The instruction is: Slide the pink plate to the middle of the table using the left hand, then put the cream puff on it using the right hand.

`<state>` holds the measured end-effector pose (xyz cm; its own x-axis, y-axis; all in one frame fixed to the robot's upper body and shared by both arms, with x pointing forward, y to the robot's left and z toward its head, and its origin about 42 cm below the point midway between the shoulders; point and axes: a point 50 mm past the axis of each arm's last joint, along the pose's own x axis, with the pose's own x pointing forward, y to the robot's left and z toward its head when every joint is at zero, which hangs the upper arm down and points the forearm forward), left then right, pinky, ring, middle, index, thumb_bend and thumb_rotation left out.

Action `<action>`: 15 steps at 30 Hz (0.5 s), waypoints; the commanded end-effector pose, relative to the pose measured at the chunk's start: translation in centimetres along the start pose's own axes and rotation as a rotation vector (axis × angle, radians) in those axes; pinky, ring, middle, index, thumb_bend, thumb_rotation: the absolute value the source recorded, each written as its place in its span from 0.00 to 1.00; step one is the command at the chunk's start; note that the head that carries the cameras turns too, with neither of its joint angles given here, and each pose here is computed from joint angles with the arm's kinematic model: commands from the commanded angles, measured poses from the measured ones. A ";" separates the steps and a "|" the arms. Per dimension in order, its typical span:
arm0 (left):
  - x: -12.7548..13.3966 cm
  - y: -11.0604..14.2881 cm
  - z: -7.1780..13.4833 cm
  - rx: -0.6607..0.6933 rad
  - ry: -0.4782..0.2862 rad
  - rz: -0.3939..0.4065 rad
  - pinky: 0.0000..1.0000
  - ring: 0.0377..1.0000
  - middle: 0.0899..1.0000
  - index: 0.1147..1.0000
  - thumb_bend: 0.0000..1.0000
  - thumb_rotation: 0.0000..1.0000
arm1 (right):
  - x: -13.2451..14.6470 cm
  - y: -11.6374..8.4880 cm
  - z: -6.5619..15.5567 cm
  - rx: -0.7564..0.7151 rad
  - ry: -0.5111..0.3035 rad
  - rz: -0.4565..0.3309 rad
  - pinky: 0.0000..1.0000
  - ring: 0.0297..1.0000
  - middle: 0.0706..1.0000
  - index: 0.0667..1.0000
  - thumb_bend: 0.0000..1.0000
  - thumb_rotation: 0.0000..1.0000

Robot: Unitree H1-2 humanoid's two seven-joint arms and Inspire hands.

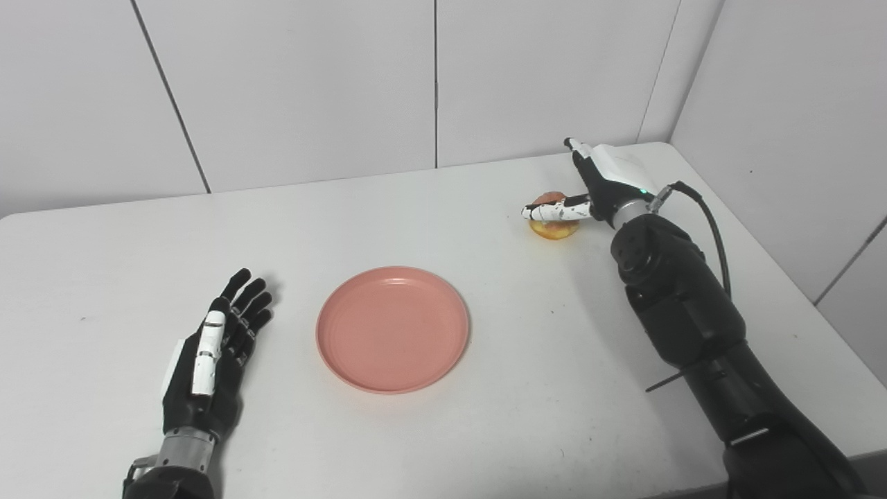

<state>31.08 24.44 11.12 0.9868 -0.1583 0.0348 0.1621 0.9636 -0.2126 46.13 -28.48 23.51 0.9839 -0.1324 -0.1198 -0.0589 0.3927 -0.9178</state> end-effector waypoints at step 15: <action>-1.6 0.3 -1.5 -0.015 0.073 0.026 0.92 0.90 0.89 0.86 0.40 0.89 | 2.2 -1.6 1.9 -0.012 -0.041 -0.064 0.76 0.89 0.95 0.94 0.96 0.53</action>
<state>30.74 24.53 11.22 0.9872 -0.1550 0.0366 0.1592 0.9644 -0.2110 47.37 -28.21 21.78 0.9770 -0.1460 -0.1557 -0.0882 0.3878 -0.9175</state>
